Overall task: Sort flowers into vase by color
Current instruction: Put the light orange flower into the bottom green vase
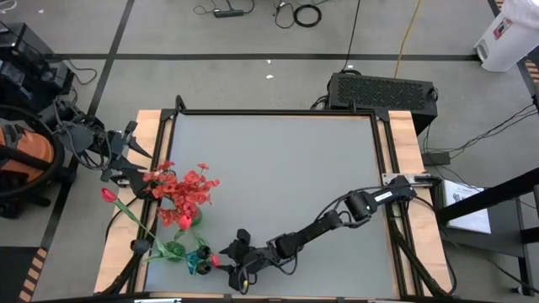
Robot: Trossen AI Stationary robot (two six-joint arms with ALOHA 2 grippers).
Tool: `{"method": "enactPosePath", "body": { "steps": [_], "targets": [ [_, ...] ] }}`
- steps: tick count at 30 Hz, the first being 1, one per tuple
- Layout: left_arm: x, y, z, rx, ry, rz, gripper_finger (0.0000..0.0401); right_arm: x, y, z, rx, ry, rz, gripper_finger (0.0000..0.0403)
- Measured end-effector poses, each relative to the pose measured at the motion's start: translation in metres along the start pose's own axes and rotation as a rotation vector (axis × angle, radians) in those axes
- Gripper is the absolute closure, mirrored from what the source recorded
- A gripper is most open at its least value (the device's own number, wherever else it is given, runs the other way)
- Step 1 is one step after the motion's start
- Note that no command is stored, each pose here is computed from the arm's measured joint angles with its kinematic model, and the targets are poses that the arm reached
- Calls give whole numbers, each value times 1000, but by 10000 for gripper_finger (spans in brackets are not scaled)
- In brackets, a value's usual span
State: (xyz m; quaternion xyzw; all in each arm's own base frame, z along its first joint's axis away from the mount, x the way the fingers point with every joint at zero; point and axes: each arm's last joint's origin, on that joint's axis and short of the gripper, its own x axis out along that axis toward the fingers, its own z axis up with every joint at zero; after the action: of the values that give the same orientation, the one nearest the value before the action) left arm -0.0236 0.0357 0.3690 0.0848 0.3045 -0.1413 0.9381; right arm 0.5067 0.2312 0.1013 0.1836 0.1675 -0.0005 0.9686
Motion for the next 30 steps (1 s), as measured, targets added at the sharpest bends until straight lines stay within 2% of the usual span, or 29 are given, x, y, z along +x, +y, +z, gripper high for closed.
{"method": "enactPosePath", "body": {
  "steps": [5, 14, 22, 30],
  "targets": [
    [0, 0, 0, 0, 0, 0, 228, -2, 7, 3, 11, -34, 55, 182],
    [0, 0, 0, 0, 0, 0, 228, 0, 8, 5, 17, -94, 91, 182],
    [0, 0, 0, 0, 0, 0, 228, 1, 7, -1, 2, -56, 101, 191],
    [0, 0, 0, 0, 0, 0, 228, 2, 1, -5, -3, -1, 62, 197]
  ]
}}
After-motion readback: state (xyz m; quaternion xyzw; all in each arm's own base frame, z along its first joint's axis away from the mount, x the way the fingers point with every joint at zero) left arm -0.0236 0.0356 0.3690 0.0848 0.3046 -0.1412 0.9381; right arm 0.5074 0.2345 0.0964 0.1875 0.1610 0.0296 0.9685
